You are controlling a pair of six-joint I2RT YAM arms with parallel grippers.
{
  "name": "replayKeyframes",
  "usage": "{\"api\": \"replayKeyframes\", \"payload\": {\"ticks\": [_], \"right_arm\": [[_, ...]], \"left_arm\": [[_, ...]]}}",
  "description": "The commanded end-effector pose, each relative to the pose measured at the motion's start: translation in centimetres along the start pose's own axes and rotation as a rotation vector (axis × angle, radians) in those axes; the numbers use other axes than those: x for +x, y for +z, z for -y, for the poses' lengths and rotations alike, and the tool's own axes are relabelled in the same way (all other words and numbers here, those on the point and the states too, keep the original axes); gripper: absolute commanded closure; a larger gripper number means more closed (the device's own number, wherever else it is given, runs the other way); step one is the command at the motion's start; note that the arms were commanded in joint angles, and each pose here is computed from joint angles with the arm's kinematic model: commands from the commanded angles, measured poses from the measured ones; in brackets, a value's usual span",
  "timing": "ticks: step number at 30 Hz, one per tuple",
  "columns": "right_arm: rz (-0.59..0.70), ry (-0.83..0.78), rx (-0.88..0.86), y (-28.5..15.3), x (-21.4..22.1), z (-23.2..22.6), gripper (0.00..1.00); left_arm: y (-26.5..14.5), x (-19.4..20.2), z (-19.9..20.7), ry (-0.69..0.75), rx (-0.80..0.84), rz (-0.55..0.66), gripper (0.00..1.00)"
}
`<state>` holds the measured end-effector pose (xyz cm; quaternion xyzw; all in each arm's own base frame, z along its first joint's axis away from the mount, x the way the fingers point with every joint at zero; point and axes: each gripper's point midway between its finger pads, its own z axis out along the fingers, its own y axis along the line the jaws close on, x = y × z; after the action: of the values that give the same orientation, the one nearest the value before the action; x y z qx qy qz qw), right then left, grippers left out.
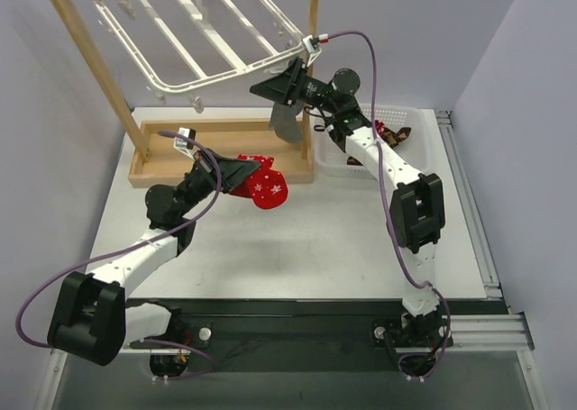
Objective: Remove the socks clipped to the hanger
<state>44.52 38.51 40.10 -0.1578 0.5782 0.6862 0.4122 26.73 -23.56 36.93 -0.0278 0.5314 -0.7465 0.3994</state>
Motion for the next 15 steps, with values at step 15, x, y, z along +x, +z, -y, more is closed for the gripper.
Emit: {"api": "replayKeyframes", "payload": {"ticks": [15], "right_arm": [[-0.252, -0.024, 0.189, -7.5, 7.5, -3.3, 0.12]], "left_arm": [[0.3, -1.3, 2.7, 0.109, 0.021, 0.051, 1.00]]}}
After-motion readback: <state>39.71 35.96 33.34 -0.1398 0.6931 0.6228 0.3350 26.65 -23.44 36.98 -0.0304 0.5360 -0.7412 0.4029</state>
